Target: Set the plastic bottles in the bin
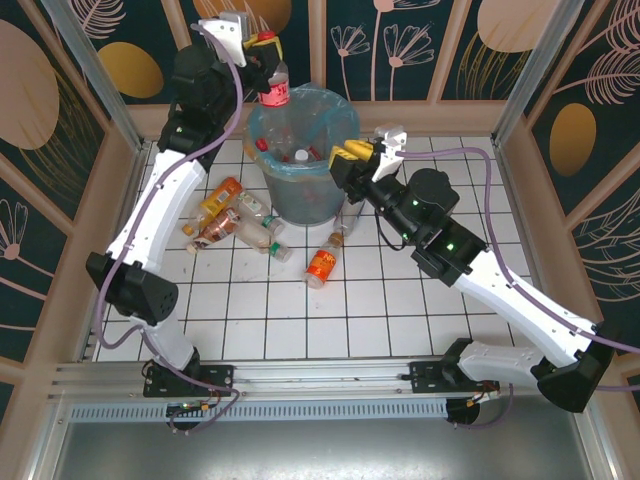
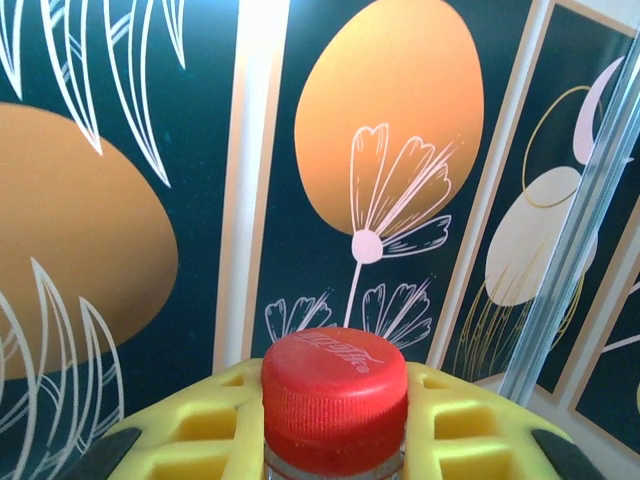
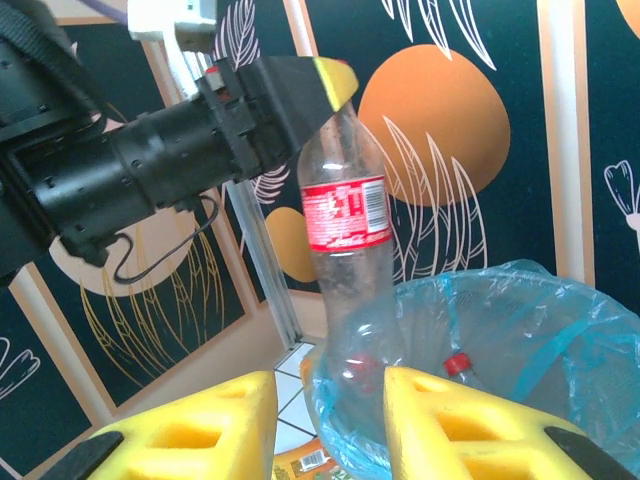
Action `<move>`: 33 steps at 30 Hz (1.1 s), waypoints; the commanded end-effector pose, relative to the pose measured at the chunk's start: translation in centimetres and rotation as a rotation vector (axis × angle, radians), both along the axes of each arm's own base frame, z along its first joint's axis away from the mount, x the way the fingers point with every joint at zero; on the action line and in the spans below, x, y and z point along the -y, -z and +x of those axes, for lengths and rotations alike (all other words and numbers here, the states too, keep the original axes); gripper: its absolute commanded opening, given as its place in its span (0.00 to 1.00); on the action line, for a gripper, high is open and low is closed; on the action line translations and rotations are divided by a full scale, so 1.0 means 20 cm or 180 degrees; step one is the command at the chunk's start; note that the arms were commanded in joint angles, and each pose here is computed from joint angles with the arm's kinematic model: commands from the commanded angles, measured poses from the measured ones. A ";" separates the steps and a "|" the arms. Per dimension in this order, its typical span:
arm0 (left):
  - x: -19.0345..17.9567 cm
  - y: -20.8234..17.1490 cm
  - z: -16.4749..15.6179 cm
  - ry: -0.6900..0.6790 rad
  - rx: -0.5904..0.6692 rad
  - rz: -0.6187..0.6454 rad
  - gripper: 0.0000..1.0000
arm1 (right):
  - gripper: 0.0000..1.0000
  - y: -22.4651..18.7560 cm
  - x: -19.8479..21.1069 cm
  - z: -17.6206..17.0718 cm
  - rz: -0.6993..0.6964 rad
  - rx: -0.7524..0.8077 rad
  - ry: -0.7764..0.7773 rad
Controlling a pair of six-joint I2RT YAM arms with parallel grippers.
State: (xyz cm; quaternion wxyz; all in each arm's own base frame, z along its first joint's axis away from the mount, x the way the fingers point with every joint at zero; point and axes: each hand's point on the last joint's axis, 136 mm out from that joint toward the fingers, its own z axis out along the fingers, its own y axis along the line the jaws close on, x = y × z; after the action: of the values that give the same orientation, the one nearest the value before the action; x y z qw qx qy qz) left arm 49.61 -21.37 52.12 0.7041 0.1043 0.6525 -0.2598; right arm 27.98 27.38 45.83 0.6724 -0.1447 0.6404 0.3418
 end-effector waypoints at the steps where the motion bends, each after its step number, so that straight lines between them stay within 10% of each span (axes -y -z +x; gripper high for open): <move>1: 0.02 -0.11 -0.06 0.0157 -0.0011 -0.0188 0.00 | 0.34 -0.03 0.02 -0.01 0.0035 0.0034 0.0083; 18: 0.01 0.32 0.15 -0.0179 -0.0251 0.0109 0.00 | 0.34 -0.02 0.01 -0.01 -0.0010 -0.0001 0.0053; 24: 0.00 0.31 0.09 -0.0134 -0.0203 0.0068 0.42 | 0.35 0.00 0.00 0.00 -0.0017 -0.0048 0.0044; 33: -0.03 0.30 0.05 -0.0201 -0.0154 0.0140 0.50 | 0.35 0.02 -0.01 0.01 -0.0031 -0.0068 0.0051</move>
State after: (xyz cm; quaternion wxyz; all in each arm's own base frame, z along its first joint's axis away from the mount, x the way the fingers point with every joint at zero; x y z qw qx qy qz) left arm 51.79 -21.14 43.03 0.6629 0.0869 0.7083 -0.2268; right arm 28.19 27.41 44.97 0.6648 -0.1450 0.6531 0.3323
